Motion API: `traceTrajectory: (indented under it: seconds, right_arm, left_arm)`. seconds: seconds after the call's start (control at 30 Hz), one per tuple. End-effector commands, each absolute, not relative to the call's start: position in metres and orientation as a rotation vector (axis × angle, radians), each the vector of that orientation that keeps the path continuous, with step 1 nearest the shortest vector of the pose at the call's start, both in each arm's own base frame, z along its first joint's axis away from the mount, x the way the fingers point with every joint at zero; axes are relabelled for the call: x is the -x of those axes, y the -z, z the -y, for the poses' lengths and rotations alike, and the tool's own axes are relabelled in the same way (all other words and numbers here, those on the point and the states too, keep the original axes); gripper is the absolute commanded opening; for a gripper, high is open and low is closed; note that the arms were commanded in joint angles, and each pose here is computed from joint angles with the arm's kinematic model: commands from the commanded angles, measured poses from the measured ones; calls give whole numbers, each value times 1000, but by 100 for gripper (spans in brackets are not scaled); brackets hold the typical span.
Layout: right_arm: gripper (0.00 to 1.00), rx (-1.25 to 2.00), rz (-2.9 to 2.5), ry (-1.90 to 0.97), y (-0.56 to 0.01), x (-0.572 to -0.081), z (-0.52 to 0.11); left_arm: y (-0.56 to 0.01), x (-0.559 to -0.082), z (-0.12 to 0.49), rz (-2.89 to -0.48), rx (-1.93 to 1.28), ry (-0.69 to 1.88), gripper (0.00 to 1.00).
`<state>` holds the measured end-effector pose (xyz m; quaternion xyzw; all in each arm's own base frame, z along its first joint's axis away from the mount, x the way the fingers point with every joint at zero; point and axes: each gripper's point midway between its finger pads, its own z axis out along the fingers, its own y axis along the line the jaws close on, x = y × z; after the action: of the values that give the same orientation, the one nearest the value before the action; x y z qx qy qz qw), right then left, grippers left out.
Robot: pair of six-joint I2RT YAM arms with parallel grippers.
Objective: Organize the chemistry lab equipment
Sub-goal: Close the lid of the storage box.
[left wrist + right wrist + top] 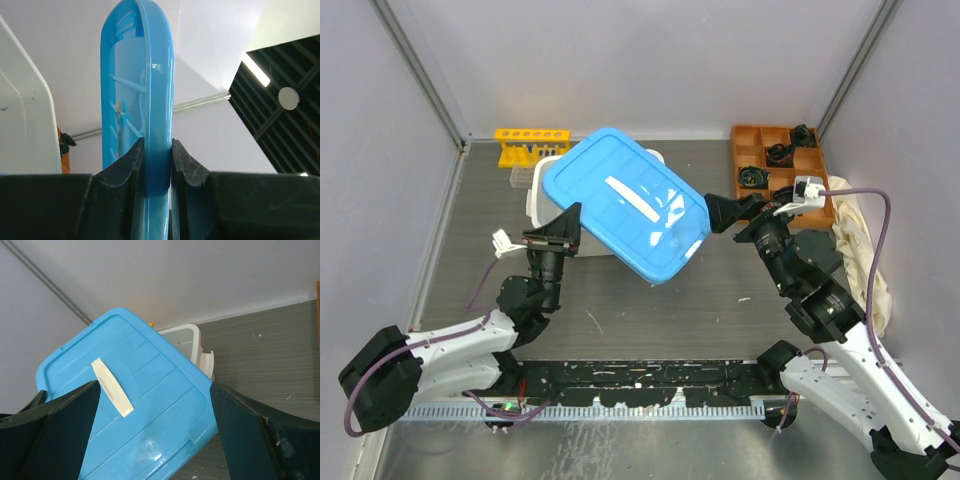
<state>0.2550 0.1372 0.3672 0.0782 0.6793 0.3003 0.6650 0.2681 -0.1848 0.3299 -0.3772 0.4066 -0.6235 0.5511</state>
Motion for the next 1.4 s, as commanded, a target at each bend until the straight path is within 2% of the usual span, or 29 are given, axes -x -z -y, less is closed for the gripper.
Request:
traceTrajectory:
  seconds: [0.0, 0.07, 0.13, 0.3, 0.57, 0.77, 0.93, 1.37]
  right_arm:
    - [92, -211, -1393, -816, -417, -242, -138]
    - [78, -206, -1460, -810, -409, -245, -144]
    - [73, -232, -1574, -791, -391, -252, -150]
    - [79, -268, -1730, -926, -350, -249, -176]
    - [87, -463, -1706, -1084, -332, -233, -170]
    - [88, -554, -1566, -1328, -322, -226, -178]
    - [84, -612, -1444, -1558, -312, -225, -189]
    - [80, -660, -1214, -1652, -324, -238, -178]
  left_arm:
    - [-363, -271, 184, -901, 839, 1488, 0]
    - [-370, -275, 187, -903, 820, 1497, 0]
    - [-376, -281, 189, -900, 809, 1505, 0]
    - [-381, -291, 187, -884, 800, 1517, 0]
    - [-387, -310, 163, -840, 836, 1491, 0]
    - [-390, -318, 161, -814, 849, 1510, 0]
    - [-388, -318, 161, -803, 858, 1524, 0]
    - [-384, -316, 155, -790, 877, 1512, 0]
